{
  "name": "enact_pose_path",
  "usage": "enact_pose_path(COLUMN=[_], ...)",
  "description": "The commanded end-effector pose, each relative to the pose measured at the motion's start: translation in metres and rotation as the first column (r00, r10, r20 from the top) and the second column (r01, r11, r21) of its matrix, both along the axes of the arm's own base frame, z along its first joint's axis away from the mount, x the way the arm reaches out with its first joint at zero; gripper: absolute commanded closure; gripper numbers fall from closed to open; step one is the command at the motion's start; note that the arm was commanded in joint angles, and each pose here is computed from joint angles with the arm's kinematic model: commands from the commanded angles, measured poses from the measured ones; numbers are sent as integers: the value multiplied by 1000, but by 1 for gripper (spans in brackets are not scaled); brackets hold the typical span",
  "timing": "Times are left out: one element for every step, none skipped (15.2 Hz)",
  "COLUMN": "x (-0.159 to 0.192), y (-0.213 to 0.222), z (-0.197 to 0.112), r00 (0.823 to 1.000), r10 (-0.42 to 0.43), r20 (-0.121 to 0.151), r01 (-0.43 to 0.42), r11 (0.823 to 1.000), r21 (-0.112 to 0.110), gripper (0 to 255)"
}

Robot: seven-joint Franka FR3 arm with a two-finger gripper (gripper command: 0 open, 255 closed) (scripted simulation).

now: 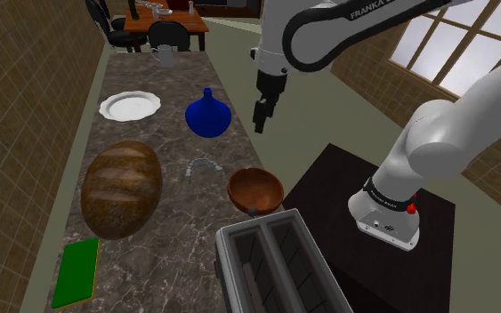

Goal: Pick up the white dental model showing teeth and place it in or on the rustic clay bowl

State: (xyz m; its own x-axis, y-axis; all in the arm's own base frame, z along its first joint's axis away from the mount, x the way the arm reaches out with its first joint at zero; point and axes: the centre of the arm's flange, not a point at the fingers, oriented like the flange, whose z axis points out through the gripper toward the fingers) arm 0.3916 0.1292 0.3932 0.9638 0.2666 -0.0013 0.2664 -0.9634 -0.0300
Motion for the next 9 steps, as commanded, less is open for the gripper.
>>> enact_pose_path(x=[14,19,24,29,34,40,45,50,55], y=[12,18,25,32,39,46,52,59,66], z=[-22,-32,-42,-52,-62,-72,-82,-91,-101], r00=[1000,1000,1000,1000,1000,1000,999,999,999], r10=[8,13,17,21,25,29,33,38,42], r20=[4,5,6,7,9,10,11,12,13], r01=[-8,-13,-17,-21,-25,-29,-33,-38,-42], r11=[1000,1000,1000,1000,1000,1000,999,999,999], r21=[2,3,4,4,5,5,6,6,7], gripper=[0,0,0,0,0,0,0,0,0])
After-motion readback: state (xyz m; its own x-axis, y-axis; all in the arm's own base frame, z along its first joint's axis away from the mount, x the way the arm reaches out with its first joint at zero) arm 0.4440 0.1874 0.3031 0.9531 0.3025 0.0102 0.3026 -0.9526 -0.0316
